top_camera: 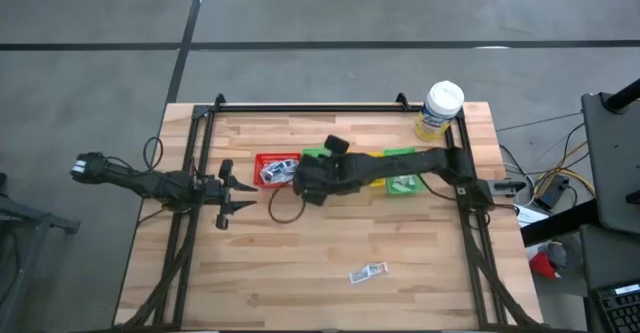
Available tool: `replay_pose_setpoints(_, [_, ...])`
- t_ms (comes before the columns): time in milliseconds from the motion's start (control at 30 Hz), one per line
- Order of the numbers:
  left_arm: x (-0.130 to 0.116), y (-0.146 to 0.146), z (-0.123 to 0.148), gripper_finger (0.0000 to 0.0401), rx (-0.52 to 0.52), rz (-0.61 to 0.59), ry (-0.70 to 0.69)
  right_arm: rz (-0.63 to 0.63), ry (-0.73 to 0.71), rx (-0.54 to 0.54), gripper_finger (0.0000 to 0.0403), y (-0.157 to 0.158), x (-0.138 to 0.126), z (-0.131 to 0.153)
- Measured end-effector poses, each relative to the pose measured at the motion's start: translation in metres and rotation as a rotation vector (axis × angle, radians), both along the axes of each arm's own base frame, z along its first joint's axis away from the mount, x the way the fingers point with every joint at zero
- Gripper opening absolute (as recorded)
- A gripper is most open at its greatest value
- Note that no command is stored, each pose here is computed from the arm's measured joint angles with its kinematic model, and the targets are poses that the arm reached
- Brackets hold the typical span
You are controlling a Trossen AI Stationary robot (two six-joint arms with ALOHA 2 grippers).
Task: Pick & Place First Aid Supplies
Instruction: Put the ointment pack into the left green basket
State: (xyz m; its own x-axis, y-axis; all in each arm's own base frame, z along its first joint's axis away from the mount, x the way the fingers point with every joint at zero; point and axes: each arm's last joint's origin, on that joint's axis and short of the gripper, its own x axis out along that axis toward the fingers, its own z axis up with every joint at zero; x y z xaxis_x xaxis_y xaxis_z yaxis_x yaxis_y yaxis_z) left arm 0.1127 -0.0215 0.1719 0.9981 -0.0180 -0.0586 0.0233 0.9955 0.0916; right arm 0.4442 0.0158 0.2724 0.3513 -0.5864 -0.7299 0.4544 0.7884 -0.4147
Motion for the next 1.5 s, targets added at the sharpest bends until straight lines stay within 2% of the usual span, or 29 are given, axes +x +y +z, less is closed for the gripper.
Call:
replay_pose_setpoints(233, [0.000, 0.000, 0.000, 0.0151, 0.000, 0.000, 0.000, -0.096, -0.049, 0.081, 0.0008, -0.028, 0.001, 0.000])
replay_pose_setpoints(567, [0.000, 0.000, 0.000, 0.0151, 0.000, 0.000, 0.000, -0.084, -0.105, 0.332, 0.0008, -0.069, 0.004, 0.000])
replay_pose_setpoints(867, [0.000, 0.000, 0.000, 0.0151, 0.000, -0.001, 0.000, -0.100, -0.155, 0.492, 0.0008, -0.099, 0.002, 0.000])
replay_pose_setpoints(1133, [0.000, 0.000, 0.000, 0.0151, 0.000, -0.001, 0.000, -0.175, -0.162, 0.541, 0.0008, -0.108, -0.001, -0.013])
replay_pose_setpoints(1500, [0.000, 0.000, 0.000, 0.0151, 0.000, -0.001, -0.001, -0.239, -0.180, 0.582, 0.0008, -0.111, -0.003, -0.054])
